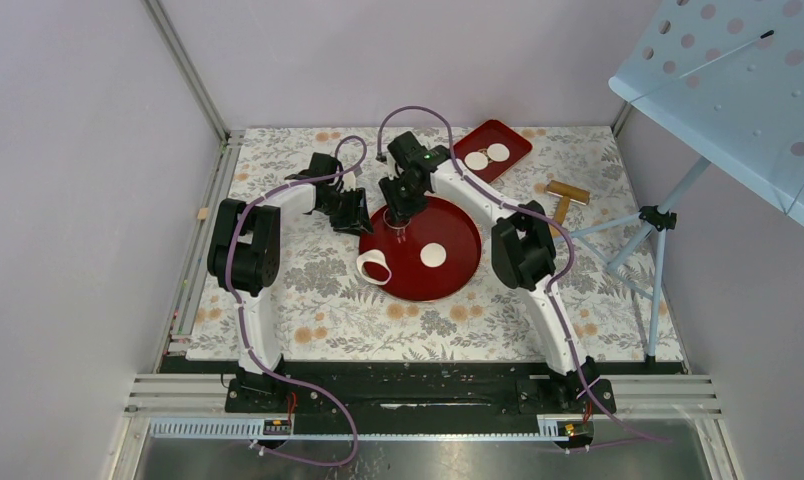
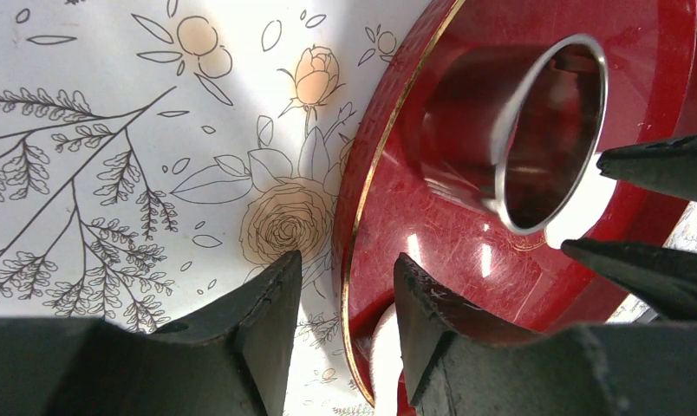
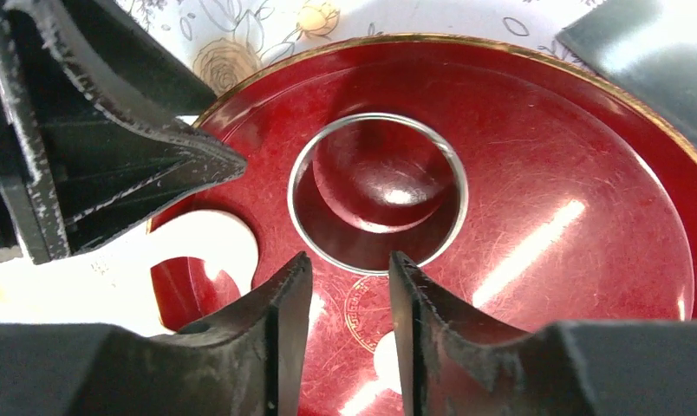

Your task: Roll out the dumpling wrappers from the dough

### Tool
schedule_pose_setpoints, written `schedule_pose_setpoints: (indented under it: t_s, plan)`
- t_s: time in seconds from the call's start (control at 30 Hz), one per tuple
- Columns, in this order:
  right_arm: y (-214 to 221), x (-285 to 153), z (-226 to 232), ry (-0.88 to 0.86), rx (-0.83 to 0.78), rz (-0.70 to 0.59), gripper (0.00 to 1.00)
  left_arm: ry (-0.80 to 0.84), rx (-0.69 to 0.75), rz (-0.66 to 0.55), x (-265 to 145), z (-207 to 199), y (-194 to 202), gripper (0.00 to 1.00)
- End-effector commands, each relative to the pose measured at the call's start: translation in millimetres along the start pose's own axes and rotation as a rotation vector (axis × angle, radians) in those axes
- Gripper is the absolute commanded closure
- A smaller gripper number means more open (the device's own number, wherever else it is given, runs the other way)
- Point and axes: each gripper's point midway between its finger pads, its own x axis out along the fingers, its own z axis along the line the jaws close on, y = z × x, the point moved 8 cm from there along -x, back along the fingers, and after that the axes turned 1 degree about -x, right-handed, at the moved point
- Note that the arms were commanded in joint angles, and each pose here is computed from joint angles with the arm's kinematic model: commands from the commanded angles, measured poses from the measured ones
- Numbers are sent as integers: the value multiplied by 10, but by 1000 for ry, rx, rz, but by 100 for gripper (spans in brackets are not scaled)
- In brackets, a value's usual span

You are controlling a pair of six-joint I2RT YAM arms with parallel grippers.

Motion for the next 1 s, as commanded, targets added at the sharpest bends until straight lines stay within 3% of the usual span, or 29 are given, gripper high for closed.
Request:
schedule_pose_setpoints:
  t_s: [0.0, 0.2, 0.4, 0.57, 0.63, 0.77, 0.97]
  plan:
    - [-71, -310, 116, -40, -103, -34, 53, -21, 5, -26, -7, 66, -32, 56]
    - [-27, -1005, -90, 32, -268, -120, 38, -18, 3, -26, -8, 70, -32, 54]
    - [79, -1465, -793, 228, -400, -191, 2, -19, -1, -27, -15, 78, -35, 39]
    - [229, -1328, -1445, 373, -599, -11, 0, -26, -1, -32, -22, 78, -31, 13]
    - [277, -1193, -1686, 421, -677, 82, 0, -28, 0, -35, -22, 81, -37, 7]
    - [308, -927, -2006, 449, -752, 193, 2, -28, -1, -33, -17, 80, -32, 5]
    - [258, -758, -2139, 369, -833, 218, 4, -29, -2, -33, -19, 83, -39, 6]
